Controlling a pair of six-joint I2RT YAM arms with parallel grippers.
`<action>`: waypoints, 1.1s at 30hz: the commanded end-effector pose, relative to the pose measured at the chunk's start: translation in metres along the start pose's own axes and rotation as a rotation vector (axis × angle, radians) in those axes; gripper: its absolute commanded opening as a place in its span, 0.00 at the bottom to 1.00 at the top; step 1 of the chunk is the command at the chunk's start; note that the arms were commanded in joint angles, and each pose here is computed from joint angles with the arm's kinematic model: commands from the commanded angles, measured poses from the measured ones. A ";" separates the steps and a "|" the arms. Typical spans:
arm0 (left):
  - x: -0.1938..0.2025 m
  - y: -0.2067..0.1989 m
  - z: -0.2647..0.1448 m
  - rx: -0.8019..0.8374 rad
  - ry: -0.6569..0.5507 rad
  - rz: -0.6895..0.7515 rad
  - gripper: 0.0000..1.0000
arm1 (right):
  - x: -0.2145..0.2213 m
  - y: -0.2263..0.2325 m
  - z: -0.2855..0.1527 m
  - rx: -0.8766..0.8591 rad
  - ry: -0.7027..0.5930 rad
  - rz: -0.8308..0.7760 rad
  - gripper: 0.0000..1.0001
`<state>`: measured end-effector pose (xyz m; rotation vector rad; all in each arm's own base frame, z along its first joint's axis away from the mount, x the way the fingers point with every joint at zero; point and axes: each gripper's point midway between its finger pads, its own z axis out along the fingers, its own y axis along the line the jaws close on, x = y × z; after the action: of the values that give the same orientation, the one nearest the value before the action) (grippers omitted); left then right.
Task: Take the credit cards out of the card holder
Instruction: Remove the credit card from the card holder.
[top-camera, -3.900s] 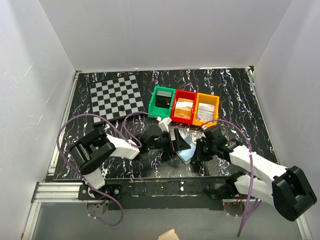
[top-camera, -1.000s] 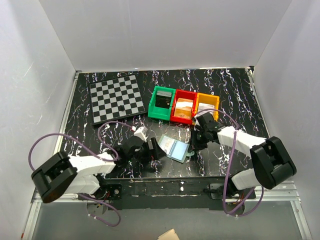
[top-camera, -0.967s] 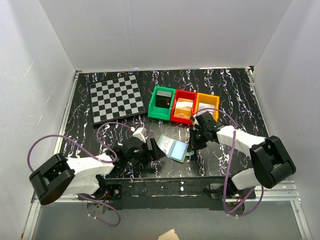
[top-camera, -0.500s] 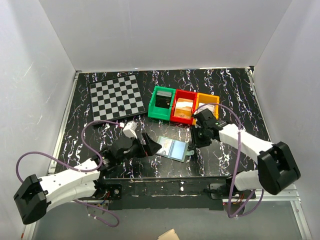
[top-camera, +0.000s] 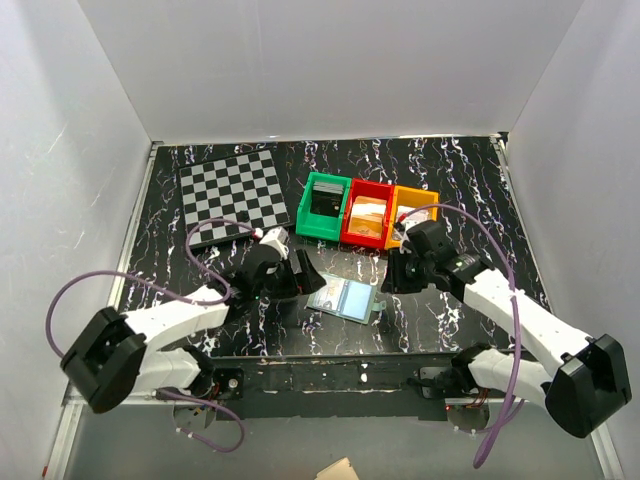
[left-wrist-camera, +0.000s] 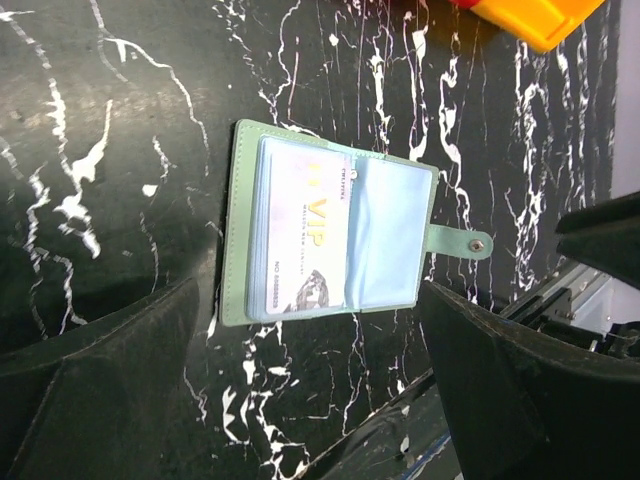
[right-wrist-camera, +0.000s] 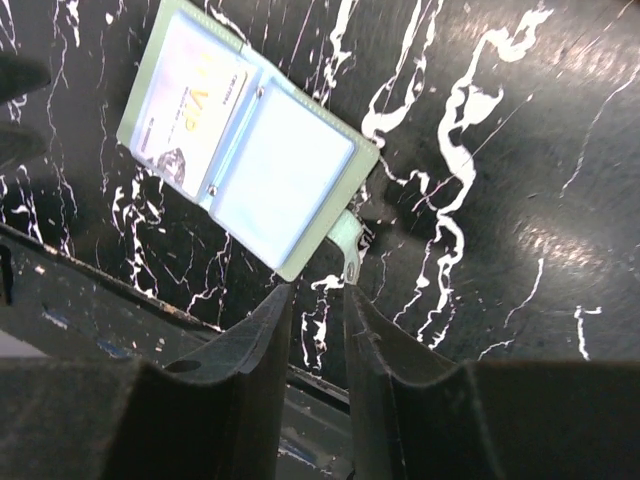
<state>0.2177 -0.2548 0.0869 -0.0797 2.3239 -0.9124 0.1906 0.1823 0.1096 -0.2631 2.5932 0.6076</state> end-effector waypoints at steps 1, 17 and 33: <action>-0.013 -0.024 0.017 0.074 0.031 0.083 0.90 | 0.008 0.014 0.002 -0.089 -0.010 0.029 0.34; -0.035 -0.042 0.079 0.148 0.044 0.213 0.78 | 0.028 0.022 -0.001 -0.176 -0.023 0.047 0.29; 0.008 -0.007 0.094 0.091 0.173 0.174 0.77 | 0.019 0.040 -0.044 -0.252 -0.104 0.030 0.34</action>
<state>0.2768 -0.3252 0.0410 0.2605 2.3700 -0.9493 0.1457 0.1876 0.1175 -0.2494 2.4989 0.8582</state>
